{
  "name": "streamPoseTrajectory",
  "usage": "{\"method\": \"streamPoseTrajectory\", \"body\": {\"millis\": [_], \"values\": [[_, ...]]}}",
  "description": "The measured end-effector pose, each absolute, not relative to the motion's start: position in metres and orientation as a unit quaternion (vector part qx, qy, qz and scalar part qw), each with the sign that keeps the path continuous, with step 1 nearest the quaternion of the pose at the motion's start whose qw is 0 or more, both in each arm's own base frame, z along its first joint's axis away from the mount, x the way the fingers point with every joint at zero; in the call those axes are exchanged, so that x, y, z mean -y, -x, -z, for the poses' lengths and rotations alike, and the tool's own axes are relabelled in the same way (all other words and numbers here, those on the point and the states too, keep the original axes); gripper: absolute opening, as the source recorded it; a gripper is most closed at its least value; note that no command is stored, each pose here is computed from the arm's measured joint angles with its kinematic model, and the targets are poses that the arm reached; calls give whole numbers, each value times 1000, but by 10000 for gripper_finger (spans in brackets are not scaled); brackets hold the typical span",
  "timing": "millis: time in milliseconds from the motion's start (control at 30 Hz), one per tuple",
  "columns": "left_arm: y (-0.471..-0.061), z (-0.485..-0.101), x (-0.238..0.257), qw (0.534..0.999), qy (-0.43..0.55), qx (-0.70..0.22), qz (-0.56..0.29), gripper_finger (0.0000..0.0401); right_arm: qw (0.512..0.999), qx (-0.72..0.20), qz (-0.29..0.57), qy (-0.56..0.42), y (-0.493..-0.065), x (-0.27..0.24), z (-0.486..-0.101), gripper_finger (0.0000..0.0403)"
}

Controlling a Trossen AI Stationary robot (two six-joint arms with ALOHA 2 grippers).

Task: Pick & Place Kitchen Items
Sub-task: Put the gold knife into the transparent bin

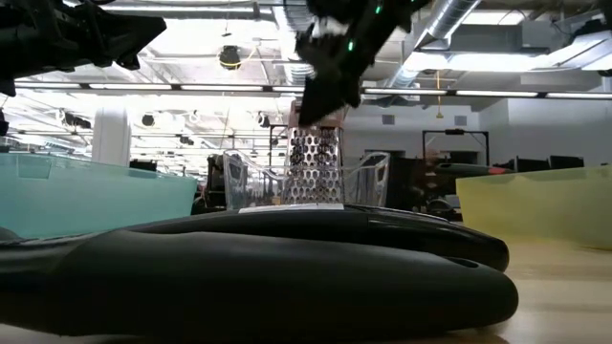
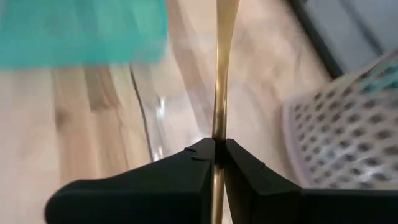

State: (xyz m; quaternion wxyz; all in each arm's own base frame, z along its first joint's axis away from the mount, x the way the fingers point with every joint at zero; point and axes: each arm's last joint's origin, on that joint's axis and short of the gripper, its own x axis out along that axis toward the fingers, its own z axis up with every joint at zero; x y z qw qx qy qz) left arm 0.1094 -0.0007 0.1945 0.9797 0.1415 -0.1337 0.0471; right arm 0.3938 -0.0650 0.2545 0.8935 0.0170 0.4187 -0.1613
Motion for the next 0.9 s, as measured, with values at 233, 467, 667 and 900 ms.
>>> {"method": "streamPoseTrajectory", "body": {"millis": [233, 467, 667, 900], "values": [[-109, -195, 1, 980, -142, 134, -47, 2, 866, -466, 179, -23, -399, 87, -223, 15], [-109, -195, 1, 980, -142, 134, -47, 2, 857, -480, 185, -21, -402, 100, -207, 16], [-109, -195, 1, 980, -142, 134, -47, 2, 855, -484, 187, -20, -401, 102, -205, 27], [-109, -195, 1, 980, -142, 134, -47, 2, 853, -486, 188, -21, -401, 103, -204, 36]]}}
